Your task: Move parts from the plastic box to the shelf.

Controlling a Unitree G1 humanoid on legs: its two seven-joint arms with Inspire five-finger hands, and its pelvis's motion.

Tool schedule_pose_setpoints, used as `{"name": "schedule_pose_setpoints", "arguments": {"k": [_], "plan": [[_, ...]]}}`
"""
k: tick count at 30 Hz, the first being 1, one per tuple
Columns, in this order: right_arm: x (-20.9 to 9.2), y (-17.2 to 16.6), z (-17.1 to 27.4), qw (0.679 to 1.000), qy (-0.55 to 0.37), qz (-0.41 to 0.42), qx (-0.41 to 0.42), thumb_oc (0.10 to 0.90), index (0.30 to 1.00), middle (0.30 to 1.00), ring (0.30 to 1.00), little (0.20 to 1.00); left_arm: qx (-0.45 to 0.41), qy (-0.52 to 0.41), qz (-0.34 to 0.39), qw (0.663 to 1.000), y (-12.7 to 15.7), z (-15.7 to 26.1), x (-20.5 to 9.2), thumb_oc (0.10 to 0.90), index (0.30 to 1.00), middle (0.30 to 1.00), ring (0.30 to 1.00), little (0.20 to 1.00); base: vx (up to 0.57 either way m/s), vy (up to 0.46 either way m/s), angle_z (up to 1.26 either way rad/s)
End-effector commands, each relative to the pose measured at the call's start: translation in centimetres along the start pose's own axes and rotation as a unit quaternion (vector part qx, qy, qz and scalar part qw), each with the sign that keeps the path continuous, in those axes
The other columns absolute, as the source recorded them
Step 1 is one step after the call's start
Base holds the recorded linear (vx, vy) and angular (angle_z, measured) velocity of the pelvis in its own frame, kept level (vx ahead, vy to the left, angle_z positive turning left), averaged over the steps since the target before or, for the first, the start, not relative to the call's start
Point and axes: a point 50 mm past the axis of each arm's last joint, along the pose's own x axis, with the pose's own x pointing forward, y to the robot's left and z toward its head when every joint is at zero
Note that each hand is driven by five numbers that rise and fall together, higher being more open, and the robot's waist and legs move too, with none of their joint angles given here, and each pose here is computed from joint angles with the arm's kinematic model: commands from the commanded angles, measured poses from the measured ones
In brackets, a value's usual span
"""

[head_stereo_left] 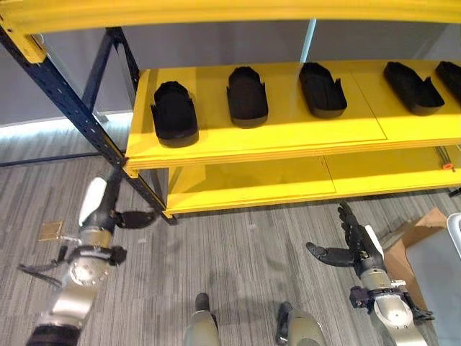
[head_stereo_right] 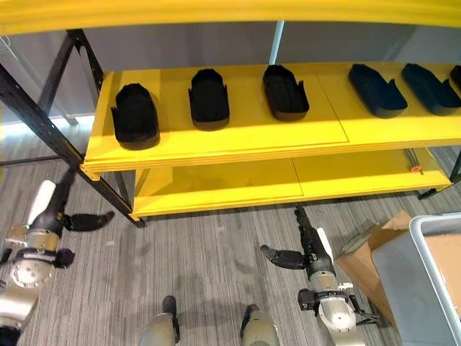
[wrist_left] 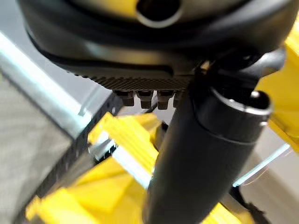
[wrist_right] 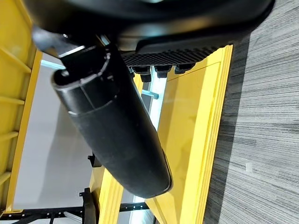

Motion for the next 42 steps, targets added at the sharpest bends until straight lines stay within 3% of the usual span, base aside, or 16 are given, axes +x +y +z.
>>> {"name": "schedule_pose_setpoints", "arguments": {"k": [1, 7, 16, 26, 36, 42], "plan": [[0.7, -1.4, 4.1, 0.994, -0.103, 0.014, -0.021, 0.9, 1.0, 1.0, 1.0, 1.0, -0.069, -0.119, 0.02, 0.99, 1.3, 4.2, 1.7, 0.9, 1.0, 1.0, 1.0, 1.0, 0.03, -0.153, -0.07], [0.9, -1.2, 4.5, 0.993, -0.111, 0.035, -0.031, 0.9, 1.0, 1.0, 1.0, 1.0, -0.151, -0.082, -0.013, 0.985, -0.9, 2.8, -0.2, 0.9, 1.0, 1.0, 1.0, 1.0, -0.02, -0.142, -0.05], [1.9, -1.7, 5.9, 0.989, -0.142, 0.012, -0.049, 0.9, 1.0, 1.0, 1.0, 1.0, -0.156, -0.115, -0.007, 0.981, -1.4, 4.3, 0.9, 0.9, 1.0, 1.0, 1.0, 1.0, 0.05, 0.054, 0.15], [2.7, 0.8, 5.8, 0.989, -0.145, 0.019, -0.009, 0.9, 1.0, 1.0, 1.0, 1.0, -0.188, -0.12, 0.017, 0.975, -1.6, 4.6, 0.9, 0.9, 1.0, 1.0, 1.0, 1.0, 0.22, 0.16, -0.22], [4.5, 2.6, 9.6, 0.973, -0.223, 0.046, -0.025, 0.9, 1.0, 1.0, 1.0, 1.0, -0.177, -0.167, 0.037, 0.969, -1.0, 6.5, 1.9, 0.9, 1.0, 1.0, 1.0, 1.0, 0.12, 0.143, 0.08], [4.4, 4.7, 9.7, 0.971, -0.229, 0.07, 0.015, 0.9, 1.0, 1.0, 1.0, 1.0, -0.18, -0.173, 0.031, 0.968, -1.8, 6.9, 2.1, 0.9, 1.0, 1.0, 1.0, 1.0, 0.22, 0.334, 0.25]]}}
